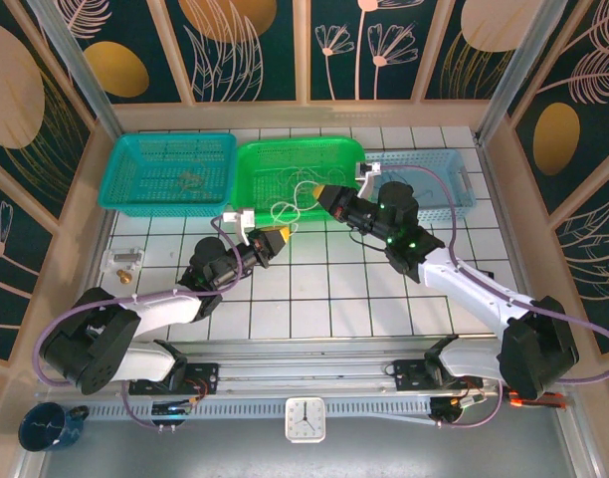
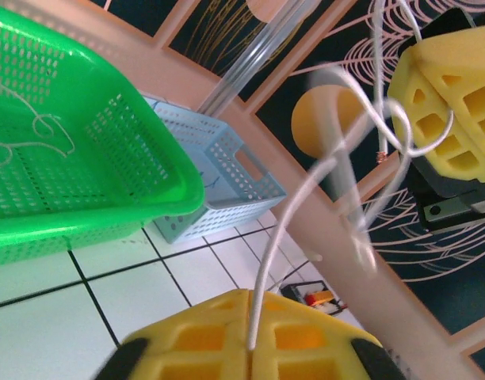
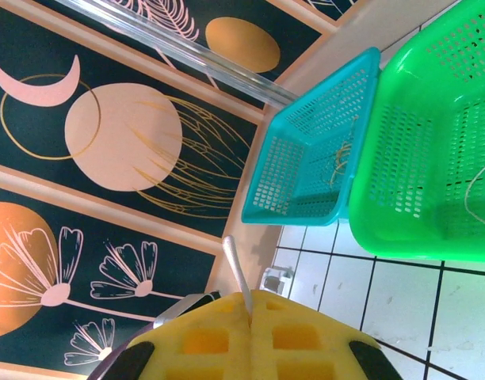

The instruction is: Untangle the cables

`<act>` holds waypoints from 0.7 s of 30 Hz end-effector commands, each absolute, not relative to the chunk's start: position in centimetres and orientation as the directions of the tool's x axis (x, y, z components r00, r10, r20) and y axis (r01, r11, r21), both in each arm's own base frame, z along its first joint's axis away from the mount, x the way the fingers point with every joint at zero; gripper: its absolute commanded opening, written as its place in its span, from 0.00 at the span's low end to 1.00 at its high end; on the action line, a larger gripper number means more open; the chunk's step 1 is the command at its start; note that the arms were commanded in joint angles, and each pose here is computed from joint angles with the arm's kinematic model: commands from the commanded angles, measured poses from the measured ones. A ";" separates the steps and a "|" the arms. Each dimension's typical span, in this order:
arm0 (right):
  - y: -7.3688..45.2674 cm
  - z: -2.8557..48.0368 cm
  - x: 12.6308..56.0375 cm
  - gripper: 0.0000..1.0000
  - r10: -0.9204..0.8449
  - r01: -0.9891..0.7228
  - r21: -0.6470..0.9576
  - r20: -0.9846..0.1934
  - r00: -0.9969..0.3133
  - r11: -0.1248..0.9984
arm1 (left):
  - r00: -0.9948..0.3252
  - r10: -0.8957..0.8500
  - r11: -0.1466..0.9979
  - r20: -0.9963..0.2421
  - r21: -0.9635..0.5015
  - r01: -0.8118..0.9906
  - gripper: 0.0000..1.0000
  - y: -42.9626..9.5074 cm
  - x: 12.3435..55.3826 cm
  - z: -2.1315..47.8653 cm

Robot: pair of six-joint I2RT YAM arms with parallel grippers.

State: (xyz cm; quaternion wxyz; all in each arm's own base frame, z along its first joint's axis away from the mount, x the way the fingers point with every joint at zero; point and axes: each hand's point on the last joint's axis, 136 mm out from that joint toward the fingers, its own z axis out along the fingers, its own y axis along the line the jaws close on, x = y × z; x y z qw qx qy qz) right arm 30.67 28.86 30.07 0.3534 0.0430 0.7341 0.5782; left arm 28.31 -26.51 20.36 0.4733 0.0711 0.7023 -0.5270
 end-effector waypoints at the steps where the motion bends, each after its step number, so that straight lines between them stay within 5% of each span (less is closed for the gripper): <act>1: 28.6 31.3 30.6 0.00 0.483 -0.377 0.875 -0.482 -0.731 0.304 | -0.493 -0.424 0.407 -0.760 -0.646 0.646 0.00 -26.7 28.4 22.4; 11: 18.7 33.2 37.3 0.00 0.639 -0.330 0.826 -0.563 -0.523 0.458 | -0.499 -0.441 0.500 -0.746 -0.666 0.553 0.00 -23.9 27.4 19.4; 21: 16.8 32.2 40.5 0.00 0.667 -0.290 0.805 -0.592 -0.453 0.517 | -0.413 -0.468 0.684 -0.782 -0.616 0.391 0.00 -20.1 29.9 19.2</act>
